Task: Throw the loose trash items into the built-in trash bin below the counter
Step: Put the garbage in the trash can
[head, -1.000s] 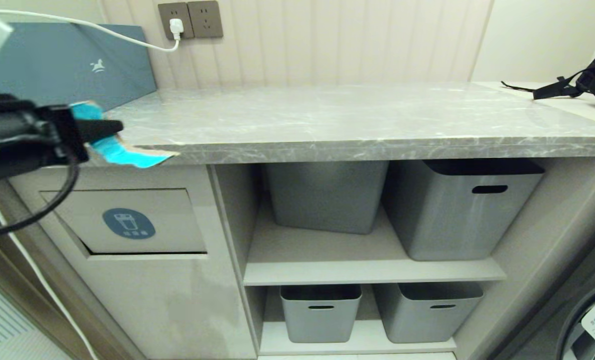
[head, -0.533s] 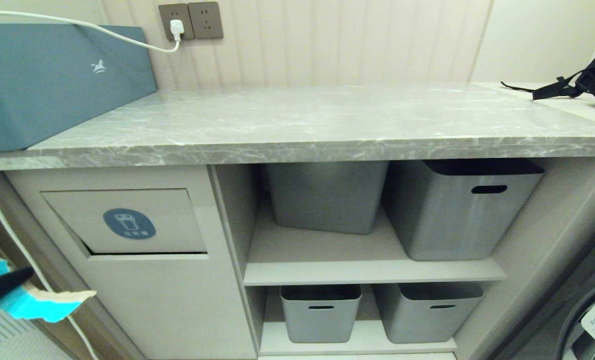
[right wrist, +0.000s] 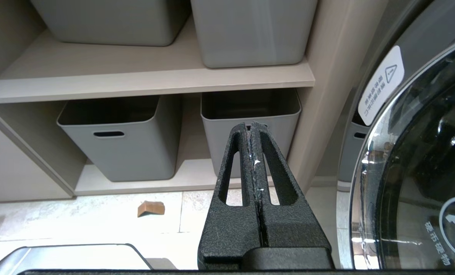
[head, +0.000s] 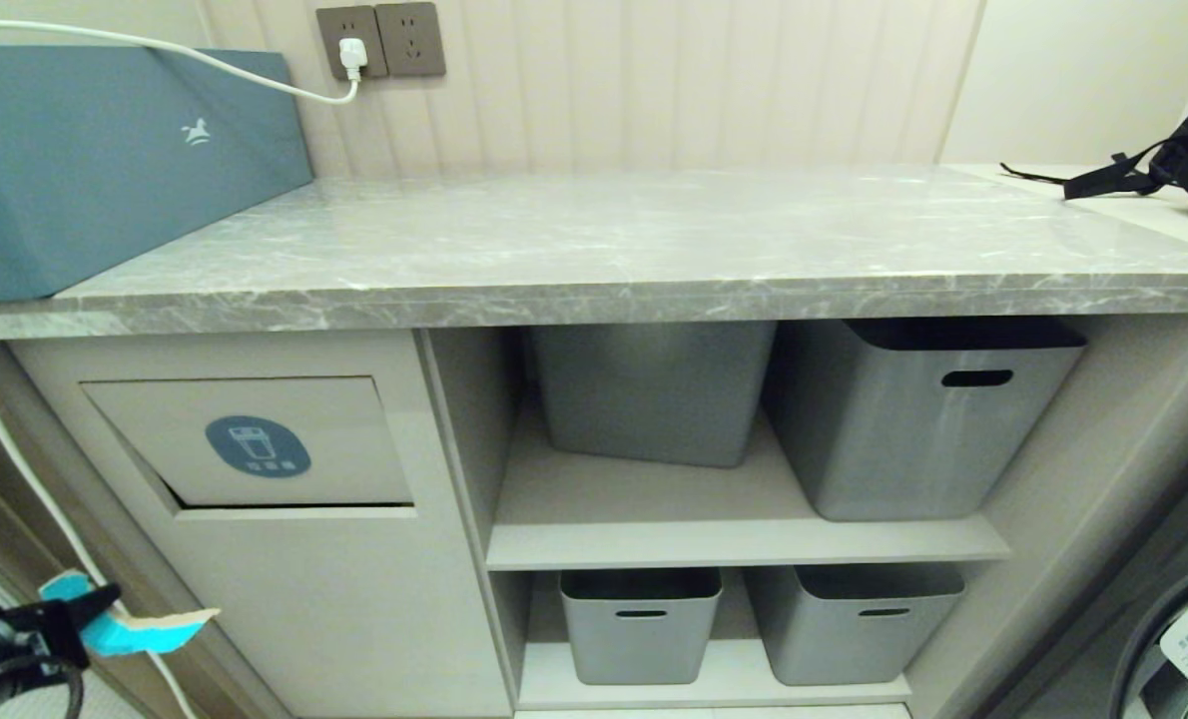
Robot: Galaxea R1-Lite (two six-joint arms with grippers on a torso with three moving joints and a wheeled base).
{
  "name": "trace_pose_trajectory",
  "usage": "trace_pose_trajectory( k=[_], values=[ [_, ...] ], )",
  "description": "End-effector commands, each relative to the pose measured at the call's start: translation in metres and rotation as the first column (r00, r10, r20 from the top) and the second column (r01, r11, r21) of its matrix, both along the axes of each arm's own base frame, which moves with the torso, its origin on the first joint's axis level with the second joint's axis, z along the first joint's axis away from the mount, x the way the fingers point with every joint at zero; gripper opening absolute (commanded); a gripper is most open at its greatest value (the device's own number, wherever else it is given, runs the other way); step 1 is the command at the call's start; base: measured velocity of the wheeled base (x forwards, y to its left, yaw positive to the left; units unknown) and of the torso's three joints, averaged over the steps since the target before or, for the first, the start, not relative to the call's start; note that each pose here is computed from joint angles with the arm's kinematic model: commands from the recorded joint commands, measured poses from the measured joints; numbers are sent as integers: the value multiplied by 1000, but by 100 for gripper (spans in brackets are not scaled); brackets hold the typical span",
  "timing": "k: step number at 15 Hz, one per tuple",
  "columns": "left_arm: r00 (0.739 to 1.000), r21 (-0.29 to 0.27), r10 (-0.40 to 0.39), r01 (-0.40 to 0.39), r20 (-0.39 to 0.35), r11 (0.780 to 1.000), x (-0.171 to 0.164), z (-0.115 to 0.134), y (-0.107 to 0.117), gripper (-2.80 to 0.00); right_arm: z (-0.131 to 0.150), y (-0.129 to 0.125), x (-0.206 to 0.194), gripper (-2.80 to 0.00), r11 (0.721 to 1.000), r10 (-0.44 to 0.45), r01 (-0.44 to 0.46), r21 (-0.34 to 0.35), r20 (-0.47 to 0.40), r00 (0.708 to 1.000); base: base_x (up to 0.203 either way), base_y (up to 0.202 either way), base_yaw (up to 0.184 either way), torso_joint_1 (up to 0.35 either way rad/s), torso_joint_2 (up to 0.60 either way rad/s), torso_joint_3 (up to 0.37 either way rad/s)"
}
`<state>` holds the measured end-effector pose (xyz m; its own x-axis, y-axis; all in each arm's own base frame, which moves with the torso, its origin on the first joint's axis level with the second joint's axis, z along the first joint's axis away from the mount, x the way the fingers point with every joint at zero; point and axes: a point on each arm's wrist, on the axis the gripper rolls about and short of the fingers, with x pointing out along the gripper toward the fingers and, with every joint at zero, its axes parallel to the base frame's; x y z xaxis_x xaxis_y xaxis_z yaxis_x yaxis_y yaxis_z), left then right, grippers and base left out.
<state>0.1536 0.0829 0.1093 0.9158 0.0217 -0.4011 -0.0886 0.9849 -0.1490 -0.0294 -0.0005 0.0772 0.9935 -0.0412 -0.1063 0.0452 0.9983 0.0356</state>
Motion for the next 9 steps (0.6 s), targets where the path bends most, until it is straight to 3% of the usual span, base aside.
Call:
trace_pose_trajectory(
  k=[1,3,7,9],
  values=[
    [997,-41,-20,17,-69,999,27,-37,13,-280,0,0,0,-280,1000,0,0,0,-1,1000,0,0,0,0,0,0],
    [996,-29,-71,70,-47,997,48,-50,14,-280,0,0,0,-280,1000,0,0,0,-2,1000,0,0,0,0,0,0],
    [984,44,-160,157,75,987,107,-51,17,-280,0,0,0,-280,1000,0,0,0,-2,1000,0,0,0,0,0,0],
    [969,59,-221,216,106,975,132,-52,7,-280,0,0,0,-280,1000,0,0,0,-2,1000,0,0,0,0,0,0]
  ],
)
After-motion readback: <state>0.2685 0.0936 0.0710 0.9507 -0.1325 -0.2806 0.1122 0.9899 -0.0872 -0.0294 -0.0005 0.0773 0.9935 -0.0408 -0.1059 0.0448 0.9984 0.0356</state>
